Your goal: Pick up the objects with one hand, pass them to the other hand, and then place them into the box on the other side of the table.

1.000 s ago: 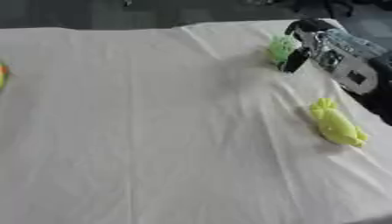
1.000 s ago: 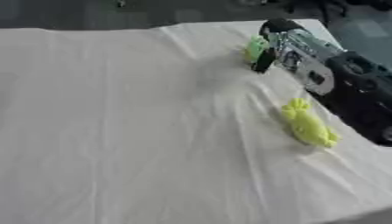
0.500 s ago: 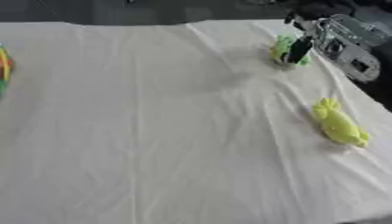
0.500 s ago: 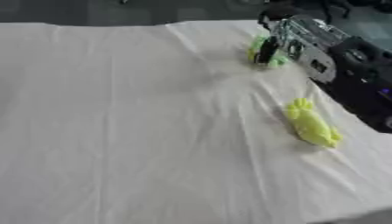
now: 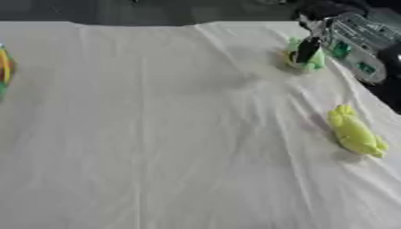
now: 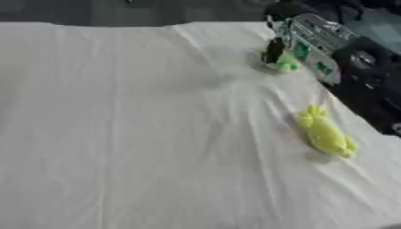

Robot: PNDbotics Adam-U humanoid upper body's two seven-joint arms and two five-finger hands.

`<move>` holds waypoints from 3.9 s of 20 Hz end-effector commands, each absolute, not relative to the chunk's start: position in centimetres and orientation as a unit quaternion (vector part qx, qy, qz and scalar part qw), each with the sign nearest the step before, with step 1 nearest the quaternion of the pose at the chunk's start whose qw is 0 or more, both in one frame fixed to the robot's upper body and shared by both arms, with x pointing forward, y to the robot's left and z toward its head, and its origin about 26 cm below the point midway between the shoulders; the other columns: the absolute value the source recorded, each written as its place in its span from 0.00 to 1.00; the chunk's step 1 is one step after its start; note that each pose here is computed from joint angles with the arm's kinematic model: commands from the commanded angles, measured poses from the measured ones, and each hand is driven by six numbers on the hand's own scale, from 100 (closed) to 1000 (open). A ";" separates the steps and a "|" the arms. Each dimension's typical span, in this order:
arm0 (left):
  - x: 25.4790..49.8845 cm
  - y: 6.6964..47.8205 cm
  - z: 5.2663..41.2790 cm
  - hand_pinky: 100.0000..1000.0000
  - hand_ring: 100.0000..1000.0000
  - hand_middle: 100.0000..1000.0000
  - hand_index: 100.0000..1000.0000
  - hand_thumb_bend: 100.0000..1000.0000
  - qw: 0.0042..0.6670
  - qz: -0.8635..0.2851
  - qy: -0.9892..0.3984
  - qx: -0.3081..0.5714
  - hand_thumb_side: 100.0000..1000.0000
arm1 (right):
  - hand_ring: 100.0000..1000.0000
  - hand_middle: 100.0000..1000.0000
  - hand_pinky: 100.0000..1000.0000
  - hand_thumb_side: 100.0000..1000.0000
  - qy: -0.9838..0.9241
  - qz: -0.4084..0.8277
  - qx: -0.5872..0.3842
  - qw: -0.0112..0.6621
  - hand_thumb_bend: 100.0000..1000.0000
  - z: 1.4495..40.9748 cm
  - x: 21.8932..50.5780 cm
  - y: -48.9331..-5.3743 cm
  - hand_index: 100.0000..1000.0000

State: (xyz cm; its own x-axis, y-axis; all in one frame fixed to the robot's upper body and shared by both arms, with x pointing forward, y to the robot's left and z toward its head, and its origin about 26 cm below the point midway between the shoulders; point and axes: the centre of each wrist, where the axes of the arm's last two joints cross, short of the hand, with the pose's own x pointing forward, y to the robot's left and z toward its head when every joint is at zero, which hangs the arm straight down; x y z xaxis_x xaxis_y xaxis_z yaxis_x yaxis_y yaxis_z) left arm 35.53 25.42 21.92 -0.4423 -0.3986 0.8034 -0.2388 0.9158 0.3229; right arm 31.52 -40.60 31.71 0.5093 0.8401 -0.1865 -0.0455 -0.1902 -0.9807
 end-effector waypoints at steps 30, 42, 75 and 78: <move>35.0 27.6 22.4 0.69 0.75 0.73 0.71 0.00 0.489 -0.064 -0.841 0.223 0.66 | 0.93 0.94 0.90 0.00 -0.181 0.257 -0.626 0.714 0.32 34.1 30.3 -45.1 0.94; 34.9 27.7 22.3 0.69 0.75 0.73 0.71 0.00 0.490 -0.060 -0.840 0.225 0.66 | 0.93 0.94 0.90 0.00 -0.163 0.240 -0.636 0.715 0.33 34.1 30.1 -46.3 0.94; 34.9 27.9 22.2 0.70 0.75 0.72 0.70 0.00 0.491 -0.064 -0.838 0.228 0.66 | 0.74 0.55 0.82 0.00 -0.158 0.201 -0.657 0.710 0.29 35.6 29.3 -47.8 0.60; 34.9 27.9 22.1 0.70 0.75 0.72 0.70 0.00 0.491 -0.065 -0.838 0.229 0.65 | 0.71 0.48 0.80 0.00 -0.156 0.194 -0.672 0.698 0.28 35.8 29.3 -47.6 0.53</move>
State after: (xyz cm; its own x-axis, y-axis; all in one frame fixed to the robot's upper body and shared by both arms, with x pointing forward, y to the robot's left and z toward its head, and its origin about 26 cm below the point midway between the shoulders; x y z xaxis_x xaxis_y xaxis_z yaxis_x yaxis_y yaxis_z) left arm 35.07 27.00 20.98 -0.3943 -0.4206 0.8171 -0.2900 0.9006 0.3236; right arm 29.81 -47.87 33.85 0.7294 0.6373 -0.2488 -0.0958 -0.2648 -0.9595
